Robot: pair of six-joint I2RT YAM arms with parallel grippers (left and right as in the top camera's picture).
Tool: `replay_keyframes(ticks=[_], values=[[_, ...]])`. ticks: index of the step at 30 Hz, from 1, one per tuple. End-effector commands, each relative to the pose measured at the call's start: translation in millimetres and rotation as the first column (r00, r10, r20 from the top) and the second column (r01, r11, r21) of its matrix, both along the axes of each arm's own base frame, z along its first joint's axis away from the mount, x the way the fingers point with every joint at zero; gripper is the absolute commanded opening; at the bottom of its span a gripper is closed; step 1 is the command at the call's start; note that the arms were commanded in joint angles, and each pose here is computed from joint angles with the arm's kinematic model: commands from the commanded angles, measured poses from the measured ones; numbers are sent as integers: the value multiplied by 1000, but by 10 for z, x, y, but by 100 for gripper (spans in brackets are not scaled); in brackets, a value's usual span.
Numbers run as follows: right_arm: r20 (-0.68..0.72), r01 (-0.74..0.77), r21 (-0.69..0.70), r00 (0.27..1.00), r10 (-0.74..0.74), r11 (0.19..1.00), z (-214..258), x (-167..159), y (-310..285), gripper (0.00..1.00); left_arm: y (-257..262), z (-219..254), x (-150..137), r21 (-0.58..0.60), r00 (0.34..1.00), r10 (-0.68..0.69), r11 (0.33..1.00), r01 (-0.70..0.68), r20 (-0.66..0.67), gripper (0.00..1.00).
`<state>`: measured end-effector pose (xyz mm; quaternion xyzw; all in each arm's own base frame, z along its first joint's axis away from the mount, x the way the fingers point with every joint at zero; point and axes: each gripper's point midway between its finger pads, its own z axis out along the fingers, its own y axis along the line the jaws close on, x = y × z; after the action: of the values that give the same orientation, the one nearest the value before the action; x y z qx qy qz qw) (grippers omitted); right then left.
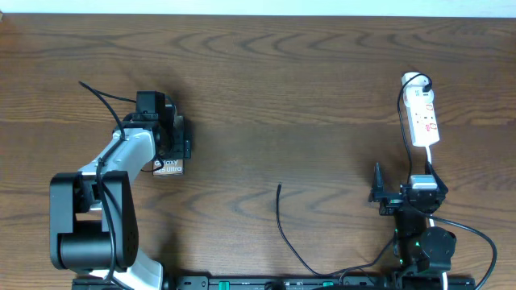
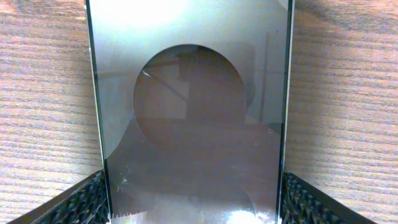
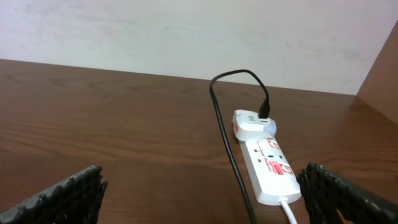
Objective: Plug charger to phone and switch on socket
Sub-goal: 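Close the left gripper on the phone's long edges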
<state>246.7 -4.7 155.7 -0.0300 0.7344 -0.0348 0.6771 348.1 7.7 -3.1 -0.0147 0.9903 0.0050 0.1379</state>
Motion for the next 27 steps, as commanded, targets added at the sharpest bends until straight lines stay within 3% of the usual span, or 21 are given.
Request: replay_keyframes(ticks=[1, 27], values=[[-2, -4, 11, 1000, 4, 1000, -9, -2, 14, 99, 49, -219, -249, 30, 996, -1, 1000, 3, -91, 81], [-1, -4, 11, 1000, 4, 1000, -8, -2, 14, 99, 49, -219, -250, 30, 996, -1, 1000, 3, -91, 71]])
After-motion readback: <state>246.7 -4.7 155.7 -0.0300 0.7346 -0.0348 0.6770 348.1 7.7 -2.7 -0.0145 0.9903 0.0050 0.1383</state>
